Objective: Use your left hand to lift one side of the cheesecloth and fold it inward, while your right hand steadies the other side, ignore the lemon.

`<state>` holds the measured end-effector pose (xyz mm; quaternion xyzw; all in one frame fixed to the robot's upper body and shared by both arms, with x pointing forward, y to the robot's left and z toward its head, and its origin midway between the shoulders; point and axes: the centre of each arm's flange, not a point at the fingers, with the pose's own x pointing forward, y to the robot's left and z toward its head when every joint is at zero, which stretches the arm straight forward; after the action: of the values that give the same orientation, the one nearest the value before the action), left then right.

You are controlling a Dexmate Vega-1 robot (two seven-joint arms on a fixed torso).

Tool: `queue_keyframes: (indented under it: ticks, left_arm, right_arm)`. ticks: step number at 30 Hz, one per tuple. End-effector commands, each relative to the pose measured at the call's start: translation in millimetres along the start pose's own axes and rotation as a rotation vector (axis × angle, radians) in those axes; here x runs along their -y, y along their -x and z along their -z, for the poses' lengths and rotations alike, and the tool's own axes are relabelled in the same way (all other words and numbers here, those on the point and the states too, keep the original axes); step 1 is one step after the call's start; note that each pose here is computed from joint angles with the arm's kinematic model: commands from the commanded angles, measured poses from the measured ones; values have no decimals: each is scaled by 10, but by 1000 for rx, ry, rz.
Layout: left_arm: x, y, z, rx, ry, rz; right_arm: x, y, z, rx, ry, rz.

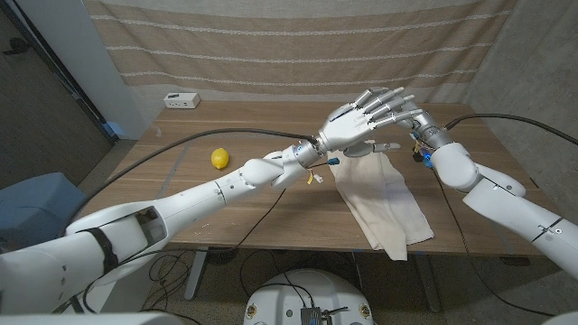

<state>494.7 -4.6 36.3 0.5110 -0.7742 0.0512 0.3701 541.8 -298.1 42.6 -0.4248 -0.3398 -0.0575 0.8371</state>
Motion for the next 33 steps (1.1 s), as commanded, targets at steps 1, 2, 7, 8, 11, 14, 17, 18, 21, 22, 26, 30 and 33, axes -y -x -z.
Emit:
queue_keyframes:
  ticks: [1,2,7,8,11,14,17,18,21,22,26,30,33]
  left_arm:
    - [-328,465,503,-367,134,1]
    - [-350,499,549,-391,159,6]
    - [-446,662,785,-501,314,20]
    - [-463,695,831,-521,345,17]
    - [-507,794,959,-574,425,10]
    - [-540,890,1075,-629,503,3]
    - [-554,992,1207,-679,626,-3]
    - [-558,1025,1248,-698,664,-9]
    - [-558,1127,1368,-747,775,-12]
    - [-559,1161,1401,-763,807,-14]
    - [-574,1287,1506,-802,878,-18]
    - [-560,1446,1616,-848,998,-14]
    - [-546,1506,1650,-865,1039,-10]
  right_arm:
    - [-103,-114,-89,43,-162,3]
    - [-113,-120,-91,46,-176,4]
    - [-149,-152,-99,60,-246,9]
    - [-154,-155,-100,61,-256,13]
    - [-170,-167,-86,67,-306,18]
    - [-185,-171,-69,64,-341,27]
    - [-201,-172,-47,63,-385,36]
    - [-206,-171,-41,64,-395,37]
    - [-215,-165,-27,64,-432,45]
    - [-215,-160,-26,63,-439,49]
    - [-217,-148,-9,60,-481,67]
    - [-216,-131,18,55,-536,89]
    - [-212,-123,35,57,-565,100]
